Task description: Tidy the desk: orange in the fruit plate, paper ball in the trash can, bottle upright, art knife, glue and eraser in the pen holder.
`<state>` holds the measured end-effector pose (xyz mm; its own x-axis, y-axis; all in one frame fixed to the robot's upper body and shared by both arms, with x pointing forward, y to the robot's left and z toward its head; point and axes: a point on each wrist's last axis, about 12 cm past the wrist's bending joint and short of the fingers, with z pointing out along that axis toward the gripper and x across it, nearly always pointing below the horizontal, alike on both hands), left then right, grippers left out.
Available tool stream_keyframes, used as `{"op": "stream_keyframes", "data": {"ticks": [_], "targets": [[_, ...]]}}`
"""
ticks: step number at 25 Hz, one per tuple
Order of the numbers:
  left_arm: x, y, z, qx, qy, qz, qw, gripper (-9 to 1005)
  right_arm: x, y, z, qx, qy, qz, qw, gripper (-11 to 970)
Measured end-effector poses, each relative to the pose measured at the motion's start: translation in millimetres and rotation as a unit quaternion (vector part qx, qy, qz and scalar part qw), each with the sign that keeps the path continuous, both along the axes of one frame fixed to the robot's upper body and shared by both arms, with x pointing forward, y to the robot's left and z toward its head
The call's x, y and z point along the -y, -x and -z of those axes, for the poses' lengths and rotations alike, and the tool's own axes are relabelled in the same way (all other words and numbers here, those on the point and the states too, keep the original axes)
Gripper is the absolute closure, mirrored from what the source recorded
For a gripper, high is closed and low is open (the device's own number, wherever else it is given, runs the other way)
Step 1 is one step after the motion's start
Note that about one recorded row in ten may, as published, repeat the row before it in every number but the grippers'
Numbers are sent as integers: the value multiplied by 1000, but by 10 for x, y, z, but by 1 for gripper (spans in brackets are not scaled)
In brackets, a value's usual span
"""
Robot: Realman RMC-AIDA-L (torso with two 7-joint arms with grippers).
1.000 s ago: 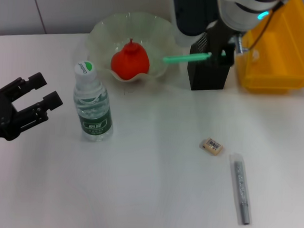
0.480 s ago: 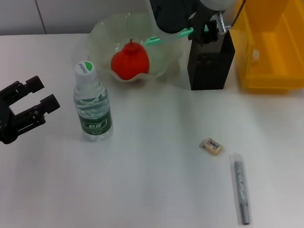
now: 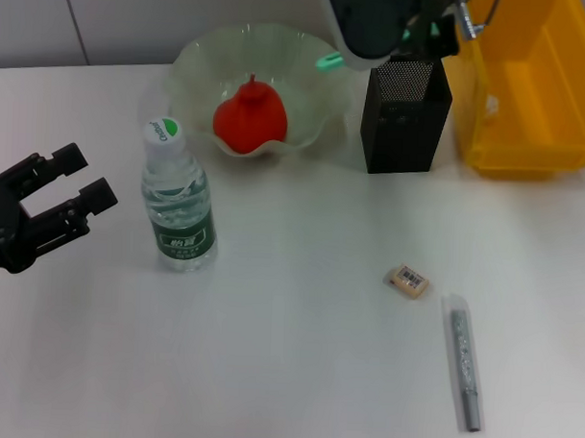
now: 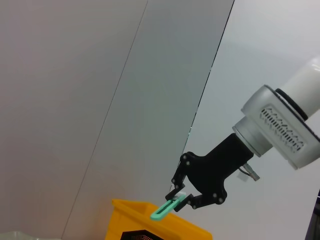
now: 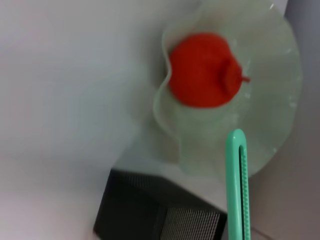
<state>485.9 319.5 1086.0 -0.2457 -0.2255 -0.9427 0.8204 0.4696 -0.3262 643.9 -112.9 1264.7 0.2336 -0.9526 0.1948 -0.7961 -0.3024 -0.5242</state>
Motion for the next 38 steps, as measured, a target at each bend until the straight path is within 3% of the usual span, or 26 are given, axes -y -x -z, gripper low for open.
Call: {"op": "stream_keyframes", "data": {"ticks": [20,33,38], "targets": [[50,22,27,-2,4,3,1000,210,194,-44,112,47,147,-53,987,791],[64,33,40,-3,3,5,1000,210,243,-150,342,64,290,-83,951,782],[76,34,53,-5,3,4,1000,210,175,-202,379,82,296,-92,947,778]]}}
